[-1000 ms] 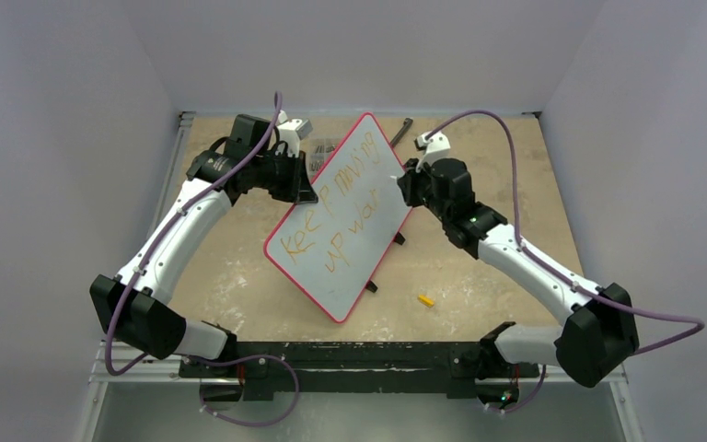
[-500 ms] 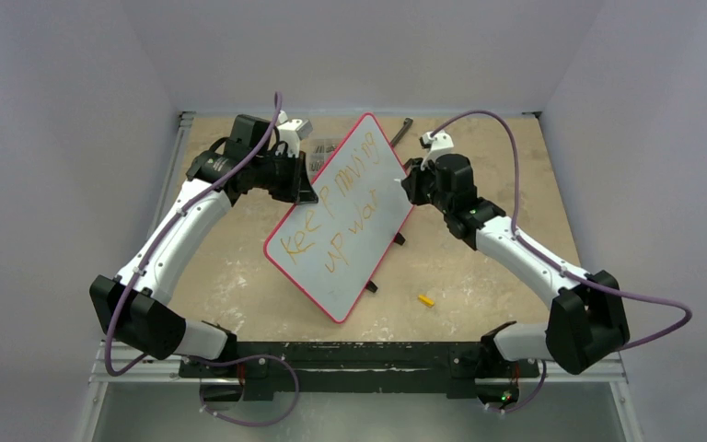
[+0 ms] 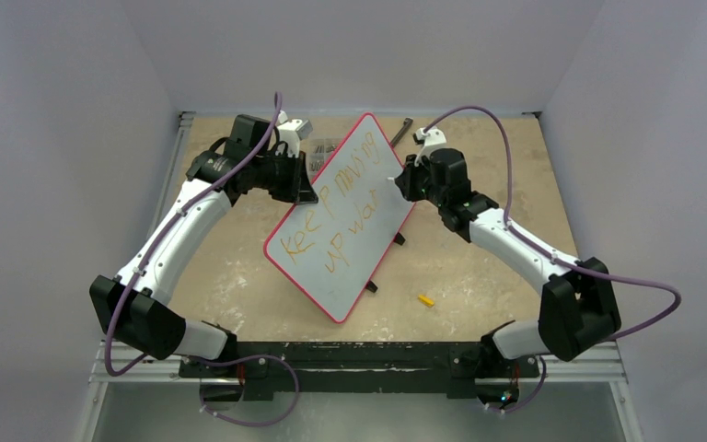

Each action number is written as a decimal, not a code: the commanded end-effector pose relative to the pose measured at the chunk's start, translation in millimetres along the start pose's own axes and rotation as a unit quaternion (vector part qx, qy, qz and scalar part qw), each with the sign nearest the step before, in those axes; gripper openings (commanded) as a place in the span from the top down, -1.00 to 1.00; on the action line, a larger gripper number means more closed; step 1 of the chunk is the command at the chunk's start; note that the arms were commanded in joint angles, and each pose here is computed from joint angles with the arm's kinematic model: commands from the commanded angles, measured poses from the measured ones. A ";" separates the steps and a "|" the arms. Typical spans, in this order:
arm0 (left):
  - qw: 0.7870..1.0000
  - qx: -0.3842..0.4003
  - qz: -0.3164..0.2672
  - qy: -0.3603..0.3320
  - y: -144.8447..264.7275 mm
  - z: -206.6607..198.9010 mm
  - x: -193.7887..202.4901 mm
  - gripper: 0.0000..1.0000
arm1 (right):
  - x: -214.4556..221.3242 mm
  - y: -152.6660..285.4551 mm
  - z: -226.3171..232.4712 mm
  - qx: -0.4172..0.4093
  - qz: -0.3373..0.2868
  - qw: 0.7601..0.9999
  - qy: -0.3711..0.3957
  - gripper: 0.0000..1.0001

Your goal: Write a sentence on the whiteboard

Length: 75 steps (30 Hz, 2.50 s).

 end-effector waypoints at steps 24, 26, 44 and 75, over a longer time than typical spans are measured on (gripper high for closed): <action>0.997 -0.052 0.001 -0.055 4.4 17.8 2.7 1.00 | -13.1 -0.2 25.1 -0.066 -0.008 0.998 0.007 1.00; 0.997 -0.051 -0.001 -0.056 4.9 17.0 1.8 1.00 | -11.3 0.6 27.0 -0.073 -0.004 0.997 0.004 1.00; 0.996 -0.064 0.003 -0.056 5.7 21.6 4.0 1.00 | 8.2 16.1 26.5 -0.089 0.016 0.996 -0.010 1.00; 0.997 -0.059 -0.002 -0.058 8.3 17.8 4.0 1.00 | 9.4 -3.6 9.5 -0.037 0.023 0.999 0.000 1.00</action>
Point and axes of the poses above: each gripper's point midway between its finger pads, its own y axis back along the fingers, its own z axis along the line the jaws close on, x = y × z, the point moved 2 cm from there along y, back along the fingers, and after that the axes turned 15 degrees about -y, right-handed, at the moved point
